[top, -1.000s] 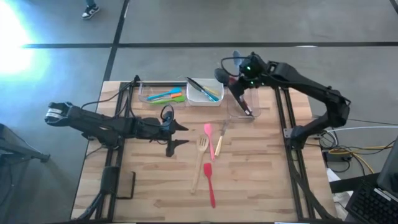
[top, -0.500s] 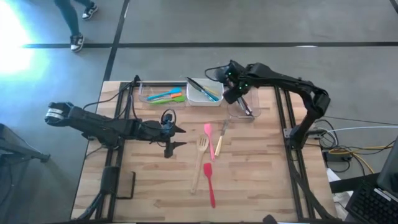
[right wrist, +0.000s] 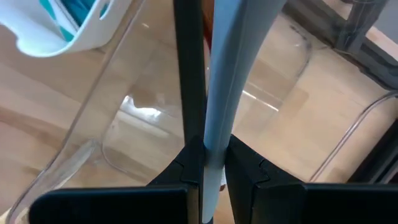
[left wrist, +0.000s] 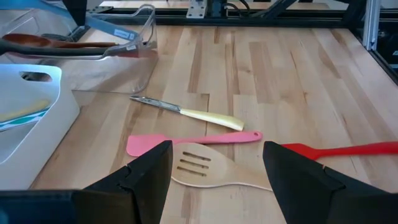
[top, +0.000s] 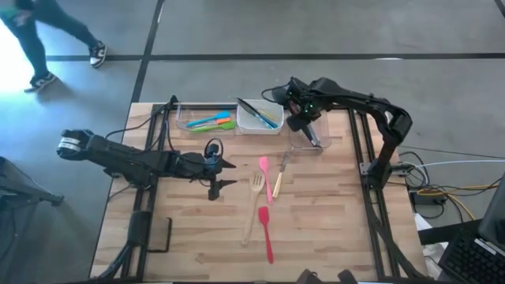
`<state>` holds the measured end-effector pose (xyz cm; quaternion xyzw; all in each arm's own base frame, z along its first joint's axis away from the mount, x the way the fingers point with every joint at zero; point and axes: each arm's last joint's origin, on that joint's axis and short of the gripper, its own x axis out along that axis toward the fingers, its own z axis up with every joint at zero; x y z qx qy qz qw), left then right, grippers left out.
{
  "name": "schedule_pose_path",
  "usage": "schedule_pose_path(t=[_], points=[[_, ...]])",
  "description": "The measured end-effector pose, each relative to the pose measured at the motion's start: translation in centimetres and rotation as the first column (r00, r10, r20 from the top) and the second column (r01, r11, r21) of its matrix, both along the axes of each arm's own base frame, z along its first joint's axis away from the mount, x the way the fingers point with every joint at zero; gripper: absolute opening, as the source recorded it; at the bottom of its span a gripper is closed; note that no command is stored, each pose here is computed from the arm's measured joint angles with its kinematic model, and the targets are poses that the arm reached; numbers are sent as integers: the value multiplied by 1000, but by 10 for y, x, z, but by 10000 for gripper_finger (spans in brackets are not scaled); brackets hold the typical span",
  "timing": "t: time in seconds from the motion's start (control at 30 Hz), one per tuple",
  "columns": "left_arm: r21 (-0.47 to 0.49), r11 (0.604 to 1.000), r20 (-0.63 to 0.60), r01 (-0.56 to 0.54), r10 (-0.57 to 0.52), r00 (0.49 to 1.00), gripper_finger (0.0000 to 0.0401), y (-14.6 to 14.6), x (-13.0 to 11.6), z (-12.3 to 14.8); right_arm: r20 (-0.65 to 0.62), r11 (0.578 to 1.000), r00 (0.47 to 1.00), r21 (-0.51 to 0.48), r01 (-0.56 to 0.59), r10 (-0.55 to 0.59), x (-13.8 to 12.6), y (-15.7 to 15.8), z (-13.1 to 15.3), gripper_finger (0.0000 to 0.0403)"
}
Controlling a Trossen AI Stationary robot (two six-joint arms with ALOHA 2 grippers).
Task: Pick & Place Kitchen Items
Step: Put the gray ladle into the right transparent bin, then put the red spatula into the left transparent bin
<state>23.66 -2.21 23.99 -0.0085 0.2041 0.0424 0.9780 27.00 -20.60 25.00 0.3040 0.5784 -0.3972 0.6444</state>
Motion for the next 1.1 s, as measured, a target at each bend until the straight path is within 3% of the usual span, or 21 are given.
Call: schedule_pose_path(t=[0.47, 0.6, 0.83, 1.1], points=[[0, 1000, 0, 0, 0, 1000, 252, 0, 0, 0, -17, 999, 999, 33, 29, -28, 3, -18, -24, 29], [0, 1000, 0, 0, 0, 1000, 252, 0, 0, 0, -31, 1000, 999, 12, 26, -26, 3, -19, -23, 76], [5, 1000, 2, 2, -2, 1000, 252, 0, 0, 0, 26, 999, 1000, -41, -3, 4, 8, -18, 0, 159], [4, 1000, 5, 2, -2, 1000, 252, 0, 0, 1, 141, 988, 986, -139, -74, 93, 18, 2, 48, 181]])
